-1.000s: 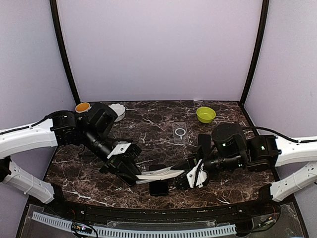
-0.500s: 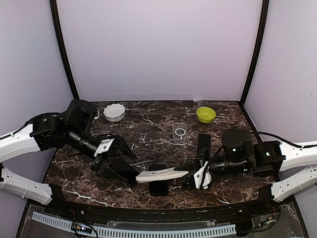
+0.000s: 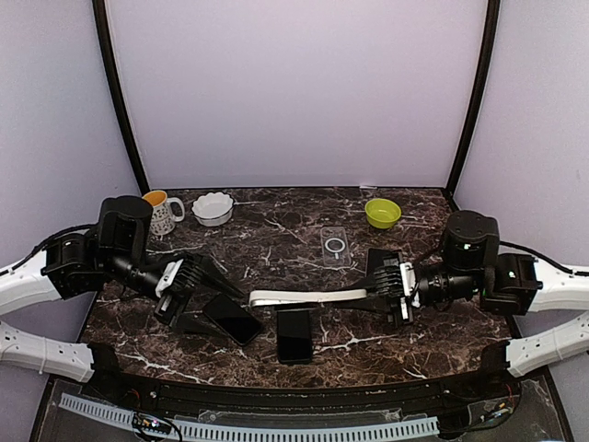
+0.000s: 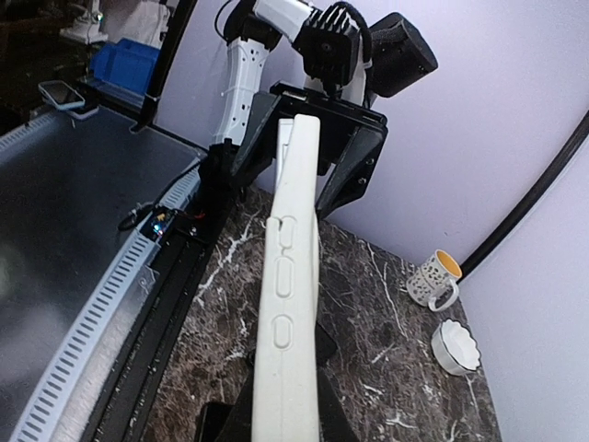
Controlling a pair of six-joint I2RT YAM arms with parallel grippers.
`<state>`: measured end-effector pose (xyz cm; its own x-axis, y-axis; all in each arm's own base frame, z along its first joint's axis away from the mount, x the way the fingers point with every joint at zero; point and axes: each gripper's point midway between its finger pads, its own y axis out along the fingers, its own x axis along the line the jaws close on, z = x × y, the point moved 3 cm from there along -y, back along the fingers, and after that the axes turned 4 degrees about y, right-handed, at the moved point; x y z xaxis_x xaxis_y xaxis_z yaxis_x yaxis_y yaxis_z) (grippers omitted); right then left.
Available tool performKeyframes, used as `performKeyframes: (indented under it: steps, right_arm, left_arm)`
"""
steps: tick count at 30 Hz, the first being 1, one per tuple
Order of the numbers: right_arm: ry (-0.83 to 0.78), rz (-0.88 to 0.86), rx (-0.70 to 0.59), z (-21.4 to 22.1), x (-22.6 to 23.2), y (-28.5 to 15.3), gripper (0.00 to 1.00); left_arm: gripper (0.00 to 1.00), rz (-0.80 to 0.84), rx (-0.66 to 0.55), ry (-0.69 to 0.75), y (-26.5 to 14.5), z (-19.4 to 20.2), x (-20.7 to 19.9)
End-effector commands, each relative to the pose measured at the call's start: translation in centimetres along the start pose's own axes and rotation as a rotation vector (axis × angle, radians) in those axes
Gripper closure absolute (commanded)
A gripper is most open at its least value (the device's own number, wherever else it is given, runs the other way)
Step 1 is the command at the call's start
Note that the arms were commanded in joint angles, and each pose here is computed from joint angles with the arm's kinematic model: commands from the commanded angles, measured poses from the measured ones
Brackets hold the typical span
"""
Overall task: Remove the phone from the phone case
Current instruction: Remove the phone from the phone case.
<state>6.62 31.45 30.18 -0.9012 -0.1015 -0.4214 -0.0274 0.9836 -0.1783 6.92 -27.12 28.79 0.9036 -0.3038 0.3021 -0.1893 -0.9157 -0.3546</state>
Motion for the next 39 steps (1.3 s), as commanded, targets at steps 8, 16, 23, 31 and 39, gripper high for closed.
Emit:
performKeyframes:
  steps: [8,16,23,31,39]
  right_arm:
    - [0.050,-0.114,-0.297,-7.6,-1.0,-0.7,1.00]
    - [0.058,-0.147,-0.304,-7.5,-0.9,0.0,1.00]
    - [0.053,-0.147,-0.297,-7.3,-1.0,0.4,1.00]
    - [0.056,-0.183,-0.289,-7.1,-0.7,0.8,1.00]
    - [0.069,-0.245,-0.281,-6.8,0.0,1.2,1.00]
  left_arm:
    - [0.40,0.038,-0.222,0.046,-0.3,-3.8,0.1]
    - [0.47,0.093,-0.256,0.037,0.1,-4.4,0.1]
    - [0.47,0.136,-0.265,0.020,0.3,-4.5,-0.2]
    - [0.52,0.163,-0.252,0.013,0.6,-4.3,-0.2]
    - [0.59,0.174,-0.237,0.016,0.8,-4.2,0.0]
